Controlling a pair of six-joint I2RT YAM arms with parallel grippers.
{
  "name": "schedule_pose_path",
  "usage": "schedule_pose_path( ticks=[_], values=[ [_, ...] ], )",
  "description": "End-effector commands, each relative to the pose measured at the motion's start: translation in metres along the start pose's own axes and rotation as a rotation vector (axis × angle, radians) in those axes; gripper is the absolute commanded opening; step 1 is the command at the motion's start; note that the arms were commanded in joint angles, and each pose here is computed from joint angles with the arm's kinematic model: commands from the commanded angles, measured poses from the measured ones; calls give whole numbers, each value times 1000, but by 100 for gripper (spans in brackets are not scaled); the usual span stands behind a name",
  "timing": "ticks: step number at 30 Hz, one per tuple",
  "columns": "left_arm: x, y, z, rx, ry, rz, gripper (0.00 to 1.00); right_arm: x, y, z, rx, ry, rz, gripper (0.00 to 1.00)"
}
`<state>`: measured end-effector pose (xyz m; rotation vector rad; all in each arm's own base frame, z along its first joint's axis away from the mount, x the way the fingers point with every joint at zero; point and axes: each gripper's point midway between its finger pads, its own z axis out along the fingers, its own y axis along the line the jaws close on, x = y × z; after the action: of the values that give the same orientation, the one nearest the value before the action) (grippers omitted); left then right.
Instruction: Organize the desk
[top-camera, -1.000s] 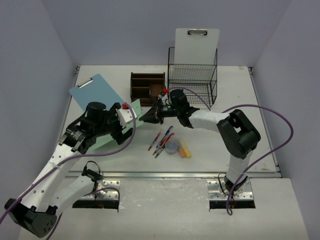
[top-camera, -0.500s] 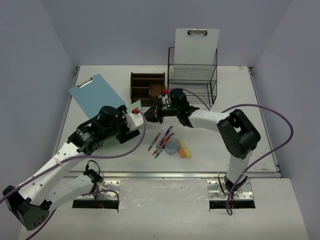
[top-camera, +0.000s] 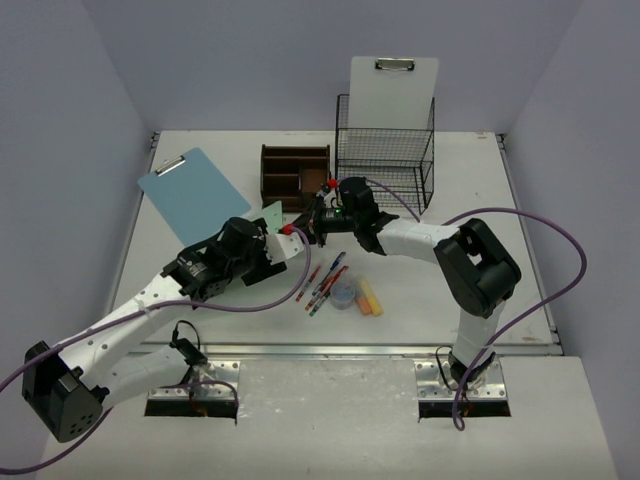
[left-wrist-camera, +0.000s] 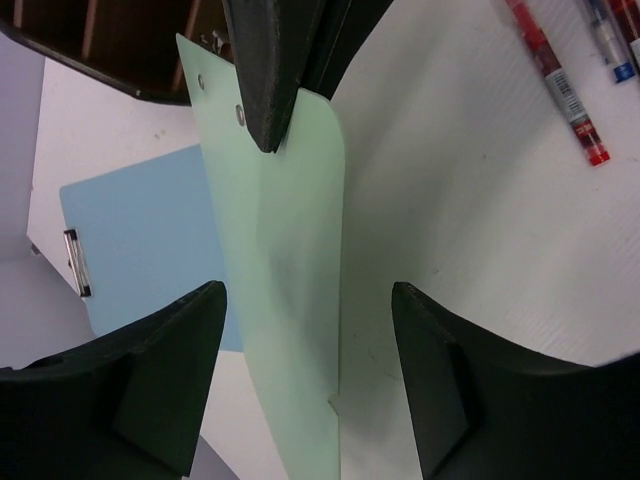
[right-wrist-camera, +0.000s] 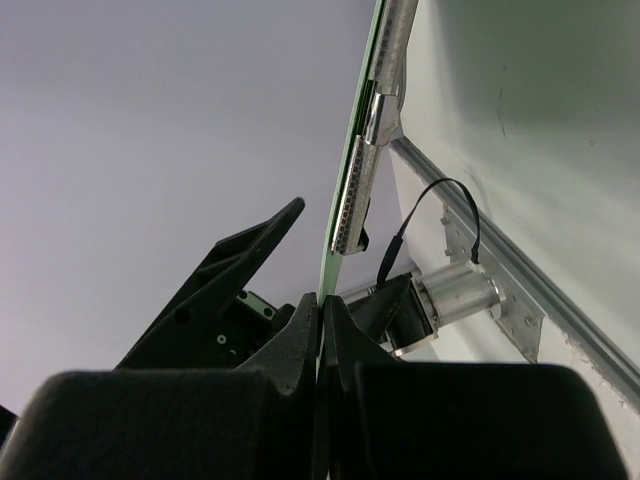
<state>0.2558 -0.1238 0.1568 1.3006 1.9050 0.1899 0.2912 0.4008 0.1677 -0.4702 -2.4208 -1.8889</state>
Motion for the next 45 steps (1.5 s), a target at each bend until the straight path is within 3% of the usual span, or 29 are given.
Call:
schedule_pose_path(
  ticks=[1, 10, 20, 22, 23, 25, 30, 31, 32, 36, 42, 45],
  values=[
    [-12, 27, 3, -148, -36, -13, 57, 8, 27, -8, -74, 15, -56, 0],
    [-5, 29, 9, -176, -16, -9, 40, 20, 29, -10, -83, 46, -49, 0],
    [-4, 11, 14, -95, -36, -40, 32, 32, 39, -14, -107, 71, -69, 0],
    [-3, 11, 15, -96, -37, -43, 21, 36, 40, -13, -107, 83, -73, 0],
    [-4, 13, 15, -103, -40, -58, 6, 38, 41, -12, -112, 89, -78, 0],
    [-10, 19, 11, -113, -60, -90, 0, 40, 47, -12, -130, 98, -96, 0],
    [-23, 38, -14, -119, -136, -220, 0, 47, 68, -18, -170, 126, -199, 39],
    [-27, 39, -20, -110, -160, -235, 0, 47, 73, -19, -179, 125, -226, 41],
    [-27, 48, -30, -117, -180, -275, 0, 49, 77, -23, -181, 139, -263, 51],
    [-31, 58, -59, -104, -234, -364, 0, 46, 104, -40, -220, 155, -446, 68],
    [-56, 62, -95, -87, -354, -426, 0, 33, 145, -84, -295, 136, -725, 72],
    [-75, 56, -112, -28, -445, -432, 0, 16, 180, -126, -333, 69, -994, 70]
  ],
)
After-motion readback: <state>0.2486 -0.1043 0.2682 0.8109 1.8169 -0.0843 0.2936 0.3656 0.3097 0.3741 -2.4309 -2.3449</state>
